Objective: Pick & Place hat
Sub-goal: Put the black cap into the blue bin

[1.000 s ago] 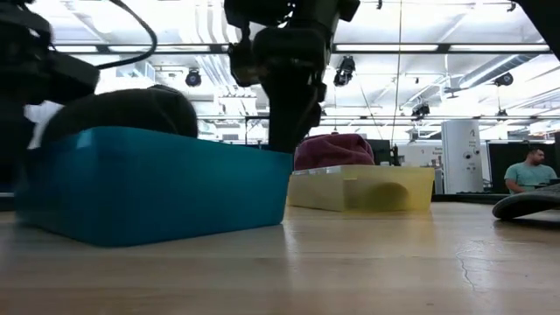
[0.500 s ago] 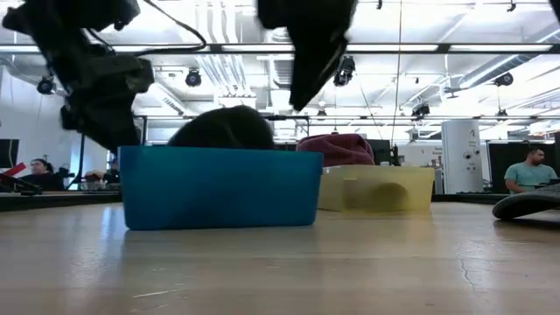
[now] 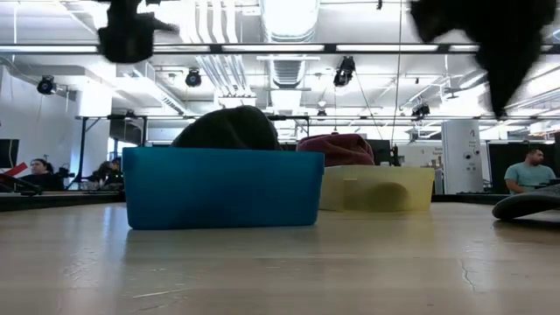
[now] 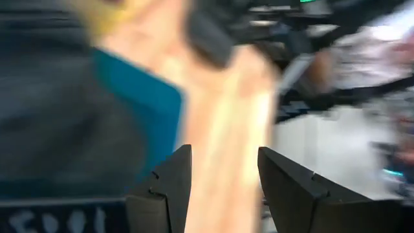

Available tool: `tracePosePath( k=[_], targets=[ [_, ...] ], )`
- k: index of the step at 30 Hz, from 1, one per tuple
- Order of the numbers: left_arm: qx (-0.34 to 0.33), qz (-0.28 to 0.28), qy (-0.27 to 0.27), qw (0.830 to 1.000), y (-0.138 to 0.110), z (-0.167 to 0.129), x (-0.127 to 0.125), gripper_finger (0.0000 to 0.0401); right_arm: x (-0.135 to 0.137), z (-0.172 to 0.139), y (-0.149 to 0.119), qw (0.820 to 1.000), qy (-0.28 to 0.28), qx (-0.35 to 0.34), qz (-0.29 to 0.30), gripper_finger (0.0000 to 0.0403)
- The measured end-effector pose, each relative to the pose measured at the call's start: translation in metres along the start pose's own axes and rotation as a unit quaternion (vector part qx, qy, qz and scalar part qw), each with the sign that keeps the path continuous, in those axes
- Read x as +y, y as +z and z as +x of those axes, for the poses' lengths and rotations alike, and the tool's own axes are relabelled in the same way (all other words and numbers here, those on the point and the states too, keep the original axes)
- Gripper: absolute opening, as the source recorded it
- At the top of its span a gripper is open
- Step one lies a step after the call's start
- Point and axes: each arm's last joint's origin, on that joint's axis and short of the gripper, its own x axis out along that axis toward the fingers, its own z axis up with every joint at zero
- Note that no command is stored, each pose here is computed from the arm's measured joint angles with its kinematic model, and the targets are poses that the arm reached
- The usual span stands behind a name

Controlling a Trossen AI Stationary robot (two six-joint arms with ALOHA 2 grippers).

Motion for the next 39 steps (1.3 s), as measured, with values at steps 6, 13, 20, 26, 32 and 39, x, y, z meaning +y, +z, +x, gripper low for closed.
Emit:
tracePosePath(
  k=[6, 13, 20, 26, 32, 39],
  targets=[
    [0.058, -0.018, -0.118, 0.991, -0.004, 0.032, -0.020, 0.0170, -0.008, 0.000, -0.045, 0.994, -0.050, 0.023, 0.090, 0.0196],
    [0.144, -0.003, -0.143, 0.979, -0.029, 0.087, -0.039, 0.0170, -0.022, -0.004, -0.081, 0.970, -0.149, 0.043, 0.186, 0.0196],
    [0.163, 0.057, -0.122, 0.977, -0.035, 0.139, -0.057, 0.0170, -0.027, 0.019, -0.102, 0.970, -0.149, 0.057, 0.185, 0.0196],
    [0.189, 0.067, -0.092, 0.975, -0.043, 0.182, -0.058, 0.0170, -0.032, 0.045, -0.106, 0.978, -0.125, 0.059, 0.157, 0.0196],
    [0.196, 0.077, -0.016, 0.978, -0.050, 0.215, -0.042, 0.0170, -0.024, 0.061, -0.106, 0.991, -0.040, 0.039, 0.121, 0.0196],
    [0.198, 0.146, 0.132, 0.960, -0.034, 0.202, -0.017, 0.0170, -0.014, 0.061, -0.099, 0.993, 0.014, -0.023, 0.118, 0.0196]
  ],
)
